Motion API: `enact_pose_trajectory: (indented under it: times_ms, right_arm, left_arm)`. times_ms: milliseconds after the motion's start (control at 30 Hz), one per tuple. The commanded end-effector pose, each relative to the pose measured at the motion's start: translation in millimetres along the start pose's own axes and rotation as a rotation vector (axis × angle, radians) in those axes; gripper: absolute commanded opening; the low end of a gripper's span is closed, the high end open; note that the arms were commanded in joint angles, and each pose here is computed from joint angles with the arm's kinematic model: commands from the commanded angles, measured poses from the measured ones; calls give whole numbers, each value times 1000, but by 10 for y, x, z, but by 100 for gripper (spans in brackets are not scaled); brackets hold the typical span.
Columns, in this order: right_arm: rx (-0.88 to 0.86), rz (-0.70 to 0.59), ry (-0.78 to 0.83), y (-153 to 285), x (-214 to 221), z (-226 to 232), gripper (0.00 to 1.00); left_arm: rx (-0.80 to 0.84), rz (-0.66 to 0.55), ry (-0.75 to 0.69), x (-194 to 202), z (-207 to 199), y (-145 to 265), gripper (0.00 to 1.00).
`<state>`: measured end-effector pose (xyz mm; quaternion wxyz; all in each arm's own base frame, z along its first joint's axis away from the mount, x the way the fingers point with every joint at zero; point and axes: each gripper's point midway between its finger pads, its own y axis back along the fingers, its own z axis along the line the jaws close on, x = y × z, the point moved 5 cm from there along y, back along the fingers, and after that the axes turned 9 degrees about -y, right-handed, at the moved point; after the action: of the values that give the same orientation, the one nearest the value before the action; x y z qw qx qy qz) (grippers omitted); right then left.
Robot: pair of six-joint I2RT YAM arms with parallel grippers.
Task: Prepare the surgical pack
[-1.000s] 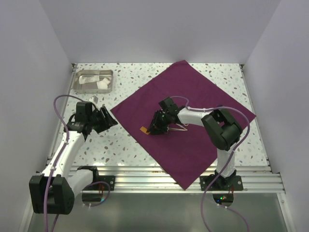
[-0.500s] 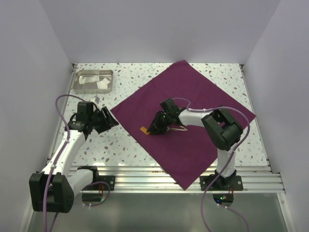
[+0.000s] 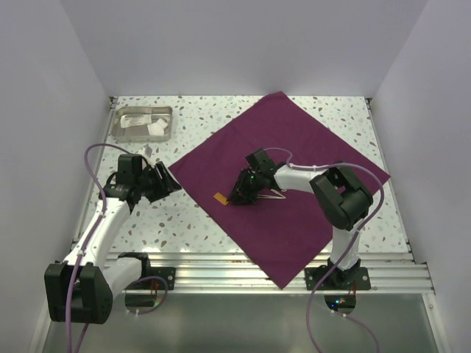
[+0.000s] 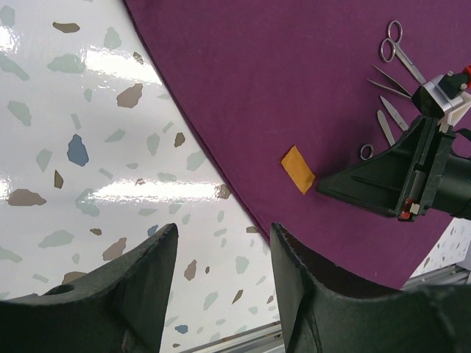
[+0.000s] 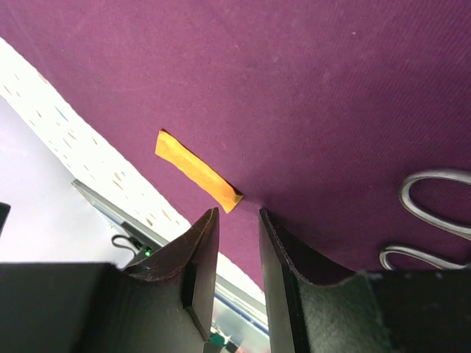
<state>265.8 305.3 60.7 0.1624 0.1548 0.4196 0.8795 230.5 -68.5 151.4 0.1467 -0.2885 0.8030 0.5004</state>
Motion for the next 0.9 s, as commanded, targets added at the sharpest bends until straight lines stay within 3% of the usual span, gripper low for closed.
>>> enact_pose_trajectory:
  times_ms: [0,867]
  right_arm:
    - [28,-19,9,-56,-50,-77,33]
    - [-19,13,62,-304,-173,179,30]
  left_arm:
    - [43,-49,-50,-110,-90,36,57]
    - [38,-35,-28,-104,-70,-36,57]
